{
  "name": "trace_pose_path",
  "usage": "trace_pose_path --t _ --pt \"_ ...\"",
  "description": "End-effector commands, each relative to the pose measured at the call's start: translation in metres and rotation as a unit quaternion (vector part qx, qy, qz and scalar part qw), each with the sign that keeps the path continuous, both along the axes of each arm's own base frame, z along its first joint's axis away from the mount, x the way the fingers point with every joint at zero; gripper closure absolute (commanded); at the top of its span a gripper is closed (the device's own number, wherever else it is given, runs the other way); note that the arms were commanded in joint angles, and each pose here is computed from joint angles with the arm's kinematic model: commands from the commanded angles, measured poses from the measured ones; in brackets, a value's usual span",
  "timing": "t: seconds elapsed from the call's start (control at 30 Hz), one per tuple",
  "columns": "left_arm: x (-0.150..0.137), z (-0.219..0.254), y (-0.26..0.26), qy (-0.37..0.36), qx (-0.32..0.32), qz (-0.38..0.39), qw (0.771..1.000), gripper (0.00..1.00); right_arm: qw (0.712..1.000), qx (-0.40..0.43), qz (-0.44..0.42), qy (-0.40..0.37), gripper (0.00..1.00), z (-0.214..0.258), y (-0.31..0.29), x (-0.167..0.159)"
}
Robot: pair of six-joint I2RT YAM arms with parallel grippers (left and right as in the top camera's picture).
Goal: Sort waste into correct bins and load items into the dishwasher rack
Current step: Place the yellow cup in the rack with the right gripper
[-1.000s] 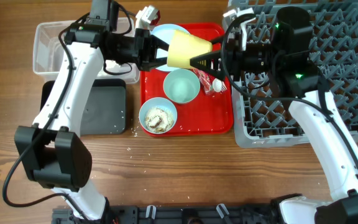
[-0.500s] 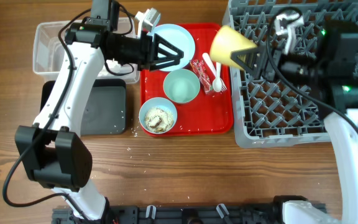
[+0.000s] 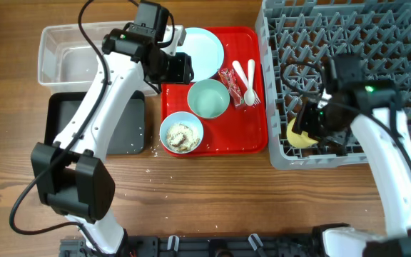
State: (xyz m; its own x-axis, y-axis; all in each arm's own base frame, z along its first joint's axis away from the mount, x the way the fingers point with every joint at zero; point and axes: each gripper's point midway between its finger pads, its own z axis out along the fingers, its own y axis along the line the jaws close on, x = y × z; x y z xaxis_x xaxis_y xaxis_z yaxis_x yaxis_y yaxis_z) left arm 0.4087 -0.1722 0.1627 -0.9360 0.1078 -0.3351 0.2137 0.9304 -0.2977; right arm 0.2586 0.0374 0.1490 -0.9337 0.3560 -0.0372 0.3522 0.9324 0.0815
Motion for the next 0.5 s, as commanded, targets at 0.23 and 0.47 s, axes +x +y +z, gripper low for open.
trace_pose_path --t 0.23,0.47 --pt "0.004 0.004 0.003 -0.013 0.014 0.004 1.000 0.44 0.998 -0.035 0.014 0.058 0.19 -0.045 -0.001 0.017" --pt "0.004 0.004 0.003 -0.013 0.013 0.004 1.000 0.40 1.000 -0.018 0.013 0.017 0.14 -0.021 0.006 0.034"
